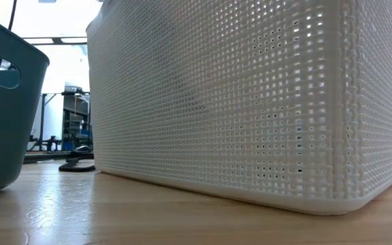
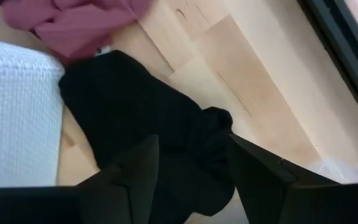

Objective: Pick & Place Cloths
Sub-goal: Put the black shorts into the transparent bin

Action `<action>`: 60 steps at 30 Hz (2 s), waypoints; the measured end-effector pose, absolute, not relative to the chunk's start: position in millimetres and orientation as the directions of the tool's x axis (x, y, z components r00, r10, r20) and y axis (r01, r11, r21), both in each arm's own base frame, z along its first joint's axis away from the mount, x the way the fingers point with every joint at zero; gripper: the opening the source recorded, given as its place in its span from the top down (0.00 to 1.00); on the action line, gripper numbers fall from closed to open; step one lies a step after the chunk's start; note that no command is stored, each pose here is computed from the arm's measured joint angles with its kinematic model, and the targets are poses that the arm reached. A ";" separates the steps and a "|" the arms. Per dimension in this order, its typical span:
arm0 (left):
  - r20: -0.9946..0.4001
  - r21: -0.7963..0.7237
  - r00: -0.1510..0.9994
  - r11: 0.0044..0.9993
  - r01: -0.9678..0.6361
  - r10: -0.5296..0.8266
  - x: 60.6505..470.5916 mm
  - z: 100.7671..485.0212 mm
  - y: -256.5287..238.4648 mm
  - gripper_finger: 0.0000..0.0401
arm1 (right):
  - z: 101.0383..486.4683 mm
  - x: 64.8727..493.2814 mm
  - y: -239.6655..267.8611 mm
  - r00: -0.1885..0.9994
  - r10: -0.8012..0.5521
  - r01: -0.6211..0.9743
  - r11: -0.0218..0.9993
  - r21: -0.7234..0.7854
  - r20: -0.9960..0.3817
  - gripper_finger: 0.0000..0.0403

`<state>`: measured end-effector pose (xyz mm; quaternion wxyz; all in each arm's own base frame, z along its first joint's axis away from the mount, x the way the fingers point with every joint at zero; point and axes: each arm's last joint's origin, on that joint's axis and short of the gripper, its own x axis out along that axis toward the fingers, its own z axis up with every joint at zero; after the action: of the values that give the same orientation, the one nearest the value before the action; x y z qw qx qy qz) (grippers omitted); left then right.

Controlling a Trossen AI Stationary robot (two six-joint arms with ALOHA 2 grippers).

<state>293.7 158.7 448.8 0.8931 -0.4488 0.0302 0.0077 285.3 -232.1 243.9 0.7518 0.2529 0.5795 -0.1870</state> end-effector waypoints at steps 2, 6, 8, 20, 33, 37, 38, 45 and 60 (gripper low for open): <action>-0.058 -0.801 0.998 0.598 -0.045 -0.002 293.0 448.9 161.3 0.80 | 237.6 287.8 -232.5 0.243 0.022 0.548 0.822 0.156 -0.970 0.51; -0.061 -0.803 0.998 0.594 -0.054 0.008 291.9 448.1 164.3 0.80 | 227.3 293.7 -233.4 0.214 0.031 0.426 0.896 0.122 -0.976 0.46; -0.060 -0.802 0.998 0.594 -0.054 0.010 291.6 448.2 165.0 0.80 | 220.6 297.1 -234.1 0.204 0.042 0.369 0.922 0.117 -0.978 0.45; -0.061 -0.795 0.998 0.603 -0.062 0.022 289.7 448.1 168.2 0.80 | 208.5 298.1 -234.2 0.141 0.059 0.302 0.948 0.099 -0.988 0.43; -0.063 -0.796 0.998 0.601 -0.067 0.027 288.8 447.6 169.9 0.80 | 183.7 292.5 -228.7 0.108 0.107 0.296 0.946 0.135 -0.988 0.44; -0.063 -0.796 0.998 0.601 -0.067 0.028 288.8 447.6 170.0 0.80 | 173.4 291.5 -227.0 0.121 0.103 0.304 0.943 0.135 -0.987 0.42; -0.063 -0.796 0.998 0.601 -0.067 0.028 288.8 447.6 170.0 0.80 | 170.7 291.1 -226.7 0.124 0.101 0.307 0.942 0.135 -0.987 0.42; -0.063 -0.797 0.998 0.600 -0.067 0.027 288.8 447.6 169.9 0.80 | 156.2 286.2 -223.0 0.117 0.107 0.327 0.935 0.140 -0.987 0.52; -0.063 -0.797 0.998 0.601 -0.067 0.027 288.9 447.6 169.8 0.80 | 227.1 293.3 -228.6 0.232 0.014 0.353 0.931 0.098 -0.973 0.97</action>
<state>288.9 169.8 447.6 0.8944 -0.4459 0.0222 0.0261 293.3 -228.6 227.1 0.7703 0.1504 0.6098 -0.1099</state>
